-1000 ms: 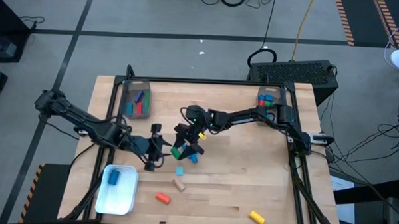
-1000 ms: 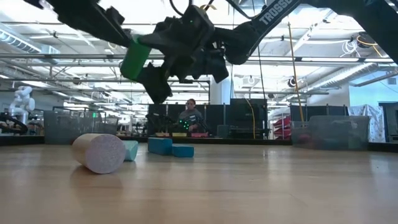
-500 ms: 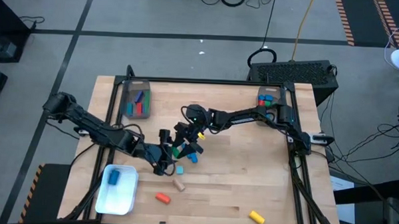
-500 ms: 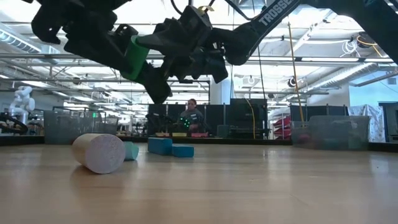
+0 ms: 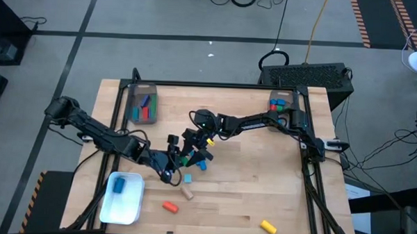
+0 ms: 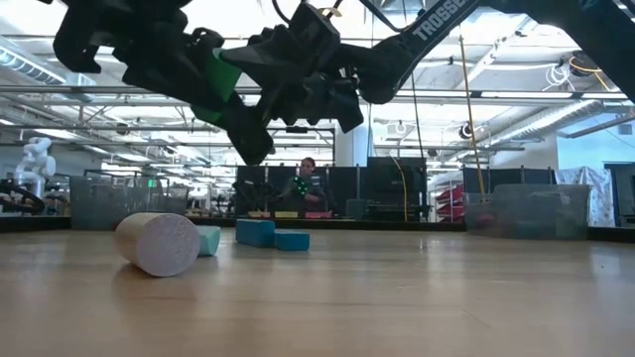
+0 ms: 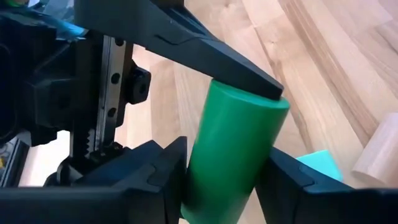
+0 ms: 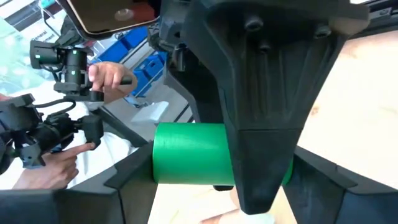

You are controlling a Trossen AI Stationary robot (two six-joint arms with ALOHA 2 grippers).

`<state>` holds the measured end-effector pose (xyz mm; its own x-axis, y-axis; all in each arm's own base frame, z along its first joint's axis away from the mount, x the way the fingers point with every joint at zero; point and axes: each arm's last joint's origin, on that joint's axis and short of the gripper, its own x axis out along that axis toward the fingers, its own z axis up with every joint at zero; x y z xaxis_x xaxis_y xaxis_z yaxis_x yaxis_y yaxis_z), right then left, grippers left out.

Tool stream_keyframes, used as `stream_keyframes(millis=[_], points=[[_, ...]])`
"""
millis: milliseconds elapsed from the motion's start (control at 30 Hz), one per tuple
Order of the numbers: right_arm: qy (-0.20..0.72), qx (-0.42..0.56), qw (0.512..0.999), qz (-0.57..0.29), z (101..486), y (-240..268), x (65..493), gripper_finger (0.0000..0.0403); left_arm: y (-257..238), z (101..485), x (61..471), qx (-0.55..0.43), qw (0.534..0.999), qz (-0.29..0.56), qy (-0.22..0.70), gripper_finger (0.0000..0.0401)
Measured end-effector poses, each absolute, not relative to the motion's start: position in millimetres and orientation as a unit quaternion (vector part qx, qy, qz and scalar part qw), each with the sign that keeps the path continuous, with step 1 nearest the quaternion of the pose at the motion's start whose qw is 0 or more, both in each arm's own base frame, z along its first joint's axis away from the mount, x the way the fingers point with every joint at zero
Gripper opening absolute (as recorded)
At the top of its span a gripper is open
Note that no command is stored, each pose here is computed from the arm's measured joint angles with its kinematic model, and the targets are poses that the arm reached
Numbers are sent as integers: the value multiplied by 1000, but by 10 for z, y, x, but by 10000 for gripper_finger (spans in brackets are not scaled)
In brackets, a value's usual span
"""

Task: Sort blocks by size
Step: Put the green cylindrical block into the white bin

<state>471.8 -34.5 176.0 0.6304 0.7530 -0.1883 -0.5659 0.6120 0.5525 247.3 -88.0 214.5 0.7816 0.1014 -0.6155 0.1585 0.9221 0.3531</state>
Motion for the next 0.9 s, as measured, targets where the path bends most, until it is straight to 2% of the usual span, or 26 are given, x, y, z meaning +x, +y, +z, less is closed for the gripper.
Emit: stream_keyframes(millis=[133,200,333,500,600,733,900], points=[[206,224,877,373,1757,-343,4720,290,-878,2148,2472,190,925,-13,330,153],[204,220,880,369,1757,-348,4722,302,-875,2158,2460,185,926,-11,330,139],[199,224,886,355,1774,-395,4727,315,-858,2233,2398,142,935,9,324,138],[219,242,888,323,1710,-536,4701,313,-803,2467,2263,48,948,50,311,137],[235,244,891,301,1674,-596,4682,313,-766,2536,2123,-27,939,75,336,137],[269,239,891,275,1591,-612,4646,313,-754,2611,1942,-155,907,83,382,137],[311,205,902,219,1492,-548,4620,313,-830,2533,1736,-297,817,84,487,137]])
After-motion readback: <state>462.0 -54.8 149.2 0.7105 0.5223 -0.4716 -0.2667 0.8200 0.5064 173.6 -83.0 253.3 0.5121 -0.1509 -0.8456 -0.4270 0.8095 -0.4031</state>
